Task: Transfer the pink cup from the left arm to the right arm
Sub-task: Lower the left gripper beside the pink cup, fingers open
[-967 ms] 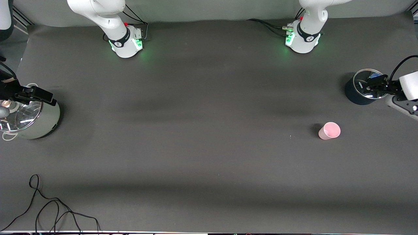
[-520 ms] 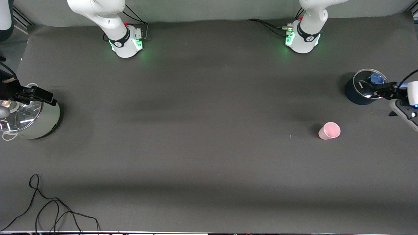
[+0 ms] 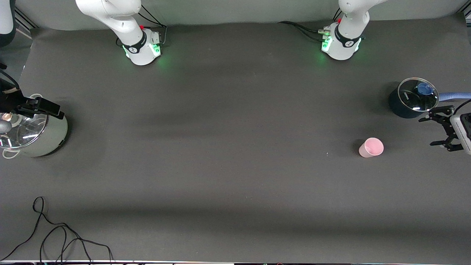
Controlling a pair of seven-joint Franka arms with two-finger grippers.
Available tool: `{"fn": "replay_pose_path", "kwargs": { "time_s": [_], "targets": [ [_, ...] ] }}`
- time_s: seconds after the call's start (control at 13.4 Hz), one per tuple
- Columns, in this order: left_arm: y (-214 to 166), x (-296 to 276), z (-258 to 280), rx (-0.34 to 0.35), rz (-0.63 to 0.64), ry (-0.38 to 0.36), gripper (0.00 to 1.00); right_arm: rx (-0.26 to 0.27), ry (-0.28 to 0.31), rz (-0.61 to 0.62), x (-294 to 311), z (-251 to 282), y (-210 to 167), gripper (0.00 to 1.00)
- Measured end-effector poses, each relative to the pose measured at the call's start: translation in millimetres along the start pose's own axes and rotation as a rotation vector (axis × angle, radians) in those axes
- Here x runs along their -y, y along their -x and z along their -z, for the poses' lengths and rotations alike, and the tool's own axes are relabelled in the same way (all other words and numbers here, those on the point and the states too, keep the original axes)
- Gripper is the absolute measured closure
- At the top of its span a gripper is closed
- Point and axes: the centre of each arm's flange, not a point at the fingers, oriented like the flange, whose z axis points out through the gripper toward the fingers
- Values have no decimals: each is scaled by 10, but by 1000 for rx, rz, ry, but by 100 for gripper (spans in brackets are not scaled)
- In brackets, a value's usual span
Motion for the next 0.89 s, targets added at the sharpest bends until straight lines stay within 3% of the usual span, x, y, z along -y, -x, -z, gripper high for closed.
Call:
{"fn": "replay_pose_path", "kwargs": {
  "time_s": [0.52, 0.89],
  "targets": [
    [632, 371, -1033, -307, -156, 109, 1, 2, 0, 0, 0, -4, 2, 0],
    [961, 473, -1617, -443, -255, 121, 1, 7, 0, 0, 0, -11, 6, 0]
  ]
}}
